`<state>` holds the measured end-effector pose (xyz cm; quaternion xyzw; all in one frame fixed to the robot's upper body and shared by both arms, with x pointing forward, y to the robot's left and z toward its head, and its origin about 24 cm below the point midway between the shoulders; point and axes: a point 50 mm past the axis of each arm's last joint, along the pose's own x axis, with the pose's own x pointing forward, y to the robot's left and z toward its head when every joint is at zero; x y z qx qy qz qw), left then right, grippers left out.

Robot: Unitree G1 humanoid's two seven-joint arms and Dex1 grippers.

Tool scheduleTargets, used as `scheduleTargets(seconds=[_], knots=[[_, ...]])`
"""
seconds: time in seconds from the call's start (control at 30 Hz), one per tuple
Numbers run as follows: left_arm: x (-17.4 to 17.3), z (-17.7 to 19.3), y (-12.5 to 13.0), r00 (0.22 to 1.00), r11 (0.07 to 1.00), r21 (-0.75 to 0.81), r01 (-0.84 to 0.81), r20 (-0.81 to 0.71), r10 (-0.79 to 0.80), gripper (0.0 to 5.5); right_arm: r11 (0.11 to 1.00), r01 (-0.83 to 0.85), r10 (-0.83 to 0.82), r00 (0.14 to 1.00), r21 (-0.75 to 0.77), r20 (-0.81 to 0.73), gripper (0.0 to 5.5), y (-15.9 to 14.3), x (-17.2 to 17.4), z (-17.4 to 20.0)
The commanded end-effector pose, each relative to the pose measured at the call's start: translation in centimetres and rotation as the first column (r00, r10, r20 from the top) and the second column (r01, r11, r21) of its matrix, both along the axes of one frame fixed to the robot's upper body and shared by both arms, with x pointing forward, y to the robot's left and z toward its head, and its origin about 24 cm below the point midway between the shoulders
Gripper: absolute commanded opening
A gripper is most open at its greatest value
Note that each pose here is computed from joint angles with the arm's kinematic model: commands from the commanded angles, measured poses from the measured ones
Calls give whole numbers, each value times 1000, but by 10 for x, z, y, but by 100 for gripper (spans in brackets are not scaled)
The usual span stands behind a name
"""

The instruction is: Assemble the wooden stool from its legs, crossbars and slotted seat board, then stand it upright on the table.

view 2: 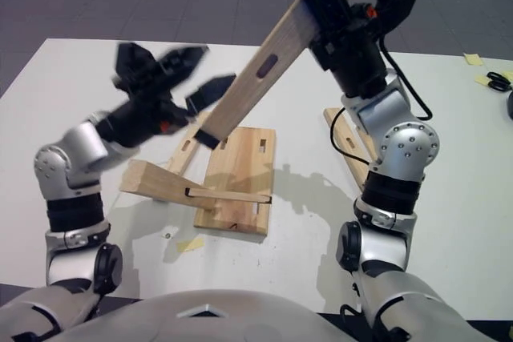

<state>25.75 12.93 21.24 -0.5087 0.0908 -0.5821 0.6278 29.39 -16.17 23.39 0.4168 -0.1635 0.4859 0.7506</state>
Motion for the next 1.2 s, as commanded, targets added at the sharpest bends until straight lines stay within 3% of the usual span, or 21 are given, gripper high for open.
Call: scheduleTargets(seconds=[0.03, 0.13, 0.23, 0.3, 0.37, 0.43, 0.57, 0.67, 0.97, 1.2], knots=[[8, 36, 21, 985, 987, -63, -146, 82, 151, 540, 970, 234, -236, 971, -67, -27, 102, -22, -2, 4], [-1, 41, 39, 954, 960, -24, -280, 107, 281, 540, 958, 272, -280, 956, -92, -85, 102, -42, -17, -7], [-34, 10, 56, 951, 878, 370, -304, 178, 254, 540, 932, 328, -352, 920, -152, -170, 102, -68, -31, -27], [-51, -4, 75, 953, 790, 533, -301, 195, 231, 540, 896, 397, -436, 871, -198, -228, 102, -85, -40, -40], [-59, -2, 99, 948, 760, 567, -318, 215, 236, 540, 854, 469, -517, 814, -224, -266, 102, -101, -52, -49], [-69, 9, 113, 950, 785, 542, -300, 248, 192, 540, 838, 495, -545, 785, -230, -294, 102, -108, -61, -54], [-78, 20, 98, 951, 830, 535, -157, 310, -20, 540, 848, 459, -528, 776, -265, -344, 102, -108, -60, -66], [-83, 14, 81, 927, 778, 624, -78, 332, -174, 540, 858, 432, -509, 786, -279, -352, 102, -109, -50, -65], [-88, -21, 55, 835, 635, 771, -51, 382, -396, 540, 876, 377, -467, 818, -301, -335, 102, -108, -34, -56], [-78, -17, 53, 792, 654, 744, -135, 478, -381, 423, 884, 369, -456, 815, -287, -357, 102, -107, -34, -60]])
